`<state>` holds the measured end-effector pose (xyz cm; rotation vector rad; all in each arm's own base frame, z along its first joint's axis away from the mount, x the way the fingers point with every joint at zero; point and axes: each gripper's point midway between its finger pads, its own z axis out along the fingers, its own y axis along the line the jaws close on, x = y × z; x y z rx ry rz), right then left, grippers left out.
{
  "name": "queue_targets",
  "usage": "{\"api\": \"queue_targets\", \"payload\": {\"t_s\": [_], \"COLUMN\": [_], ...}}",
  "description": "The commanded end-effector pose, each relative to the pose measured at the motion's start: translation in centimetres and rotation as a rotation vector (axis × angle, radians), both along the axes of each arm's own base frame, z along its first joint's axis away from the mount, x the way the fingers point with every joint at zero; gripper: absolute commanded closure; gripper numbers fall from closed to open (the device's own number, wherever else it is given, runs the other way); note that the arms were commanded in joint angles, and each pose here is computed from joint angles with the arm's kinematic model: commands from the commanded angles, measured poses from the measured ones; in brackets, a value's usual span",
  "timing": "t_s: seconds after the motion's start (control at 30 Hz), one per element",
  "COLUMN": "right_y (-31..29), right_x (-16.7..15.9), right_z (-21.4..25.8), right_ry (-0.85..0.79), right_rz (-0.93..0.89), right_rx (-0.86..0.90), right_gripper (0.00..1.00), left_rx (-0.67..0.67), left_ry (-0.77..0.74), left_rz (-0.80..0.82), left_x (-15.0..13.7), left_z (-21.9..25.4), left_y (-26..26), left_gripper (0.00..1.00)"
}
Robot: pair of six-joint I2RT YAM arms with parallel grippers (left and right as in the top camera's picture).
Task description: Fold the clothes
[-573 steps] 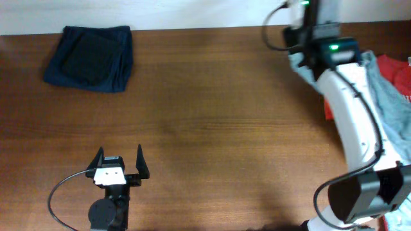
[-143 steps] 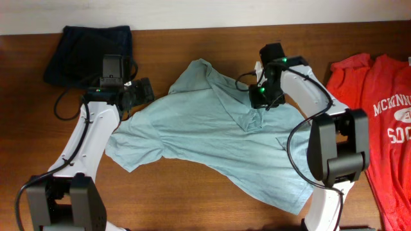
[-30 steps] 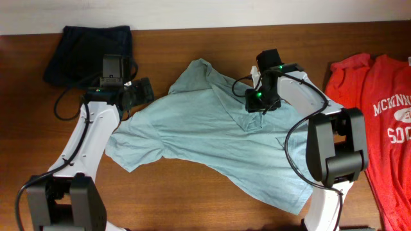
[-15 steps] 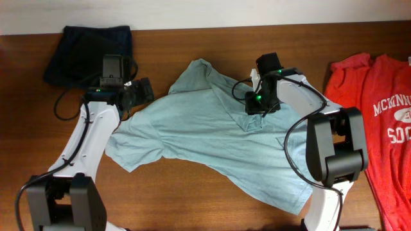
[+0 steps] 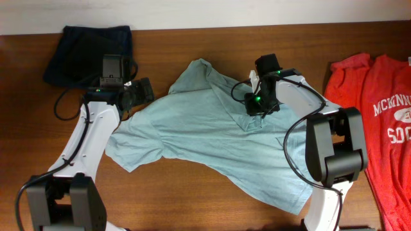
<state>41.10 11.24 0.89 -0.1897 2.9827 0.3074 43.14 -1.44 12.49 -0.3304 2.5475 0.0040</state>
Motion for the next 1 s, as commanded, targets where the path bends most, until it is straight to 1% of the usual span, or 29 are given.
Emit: {"api": "queue_targets", "payload": {"t_s": [0.0, 0.03, 0.07, 0.1, 0.2, 0.27, 0.37, 0.4, 0.43, 0.47, 0.53, 0.57, 0.73, 0.77, 0.87, 0.97], "right_y": [0.3, 0.3, 0.3, 0.3, 0.3, 0.2, -0.2, -0.1, -0.1, 0.0, 0.0, -0.5, -1.1, -1.5, -3.5, -5.3], "right_x": [-0.5, -0.5, -0.5, -0.3, 0.5, 1.8, 3.9, 5.0, 5.4, 6.5, 7.7, 9.0, 11.8, 12.9, 15.4, 17.6], "right_z": [-0.3, -0.3, -0.3, -0.2, 1.0, 3.0, 7.1, 9.2, 10.0, 12.2, 14.2, 15.7, 16.3, 16.2, 16.2, 16.6], "right_ry": [0.011, 0.011, 0.011, 0.005, -0.021, -0.054, -0.118, -0.160, -0.178, -0.230, -0.290, -0.354, -0.476, -0.513, -0.592, -0.668], "right_rz": [0.008, 0.008, 0.008, 0.008, 0.006, 0.000, 0.000, 0.018, 0.018, 0.028, 0.024, 0.013, 0.066, 0.071, 0.033, 0.014], "right_rx": [-0.007, -0.007, -0.007, -0.006, -0.004, -0.019, -0.054, -0.058, -0.061, -0.062, -0.066, -0.097, -0.168, -0.206, -0.301, -0.326], "right_gripper": [0.80, 0.83, 0.88, 0.96, 0.96, 0.96, 0.96, 0.96, 0.96, 0.96, 0.96, 0.96, 0.96, 0.96, 0.96, 0.96], "left_rx": [-0.006, -0.006, -0.006, -0.005, -0.006, -0.005, -0.005, -0.006, -0.006, -0.006, -0.006, -0.006, -0.005, -0.006, -0.006, -0.006], "left_ry": [-0.007, -0.007, -0.007, -0.007, -0.007, -0.007, -0.007, -0.007, -0.007, -0.007, -0.007, -0.007, -0.007, -0.007, -0.007, -0.007], "left_rz": [-0.004, -0.004, -0.004, -0.005, -0.004, -0.005, -0.005, -0.004, -0.004, -0.004, -0.004, -0.004, -0.005, -0.004, -0.004, -0.004], "left_x": [0.1, 0.1, 0.1, 0.1, 0.1, 0.1, 0.1, 0.1, 0.1, 0.1, 0.1, 0.1, 0.1, 0.1, 0.1, 0.1], "left_z": [0.3, 0.3, 0.3, 0.3, 0.3, 0.3, 0.3, 0.3, 0.3, 0.3, 0.3, 0.3, 0.3, 0.3, 0.3, 0.3], "left_y": [-0.1, -0.1, -0.1, -0.1, -0.1, -0.1, -0.1, -0.1, -0.1, -0.1, -0.1, -0.1, -0.1, -0.1, -0.1, -0.1], "left_gripper": [0.01, 0.01, 0.01, 0.01, 0.01, 0.01, 0.01, 0.01, 0.01, 0.01, 0.01, 0.01, 0.01, 0.01, 0.01, 0.01]}}
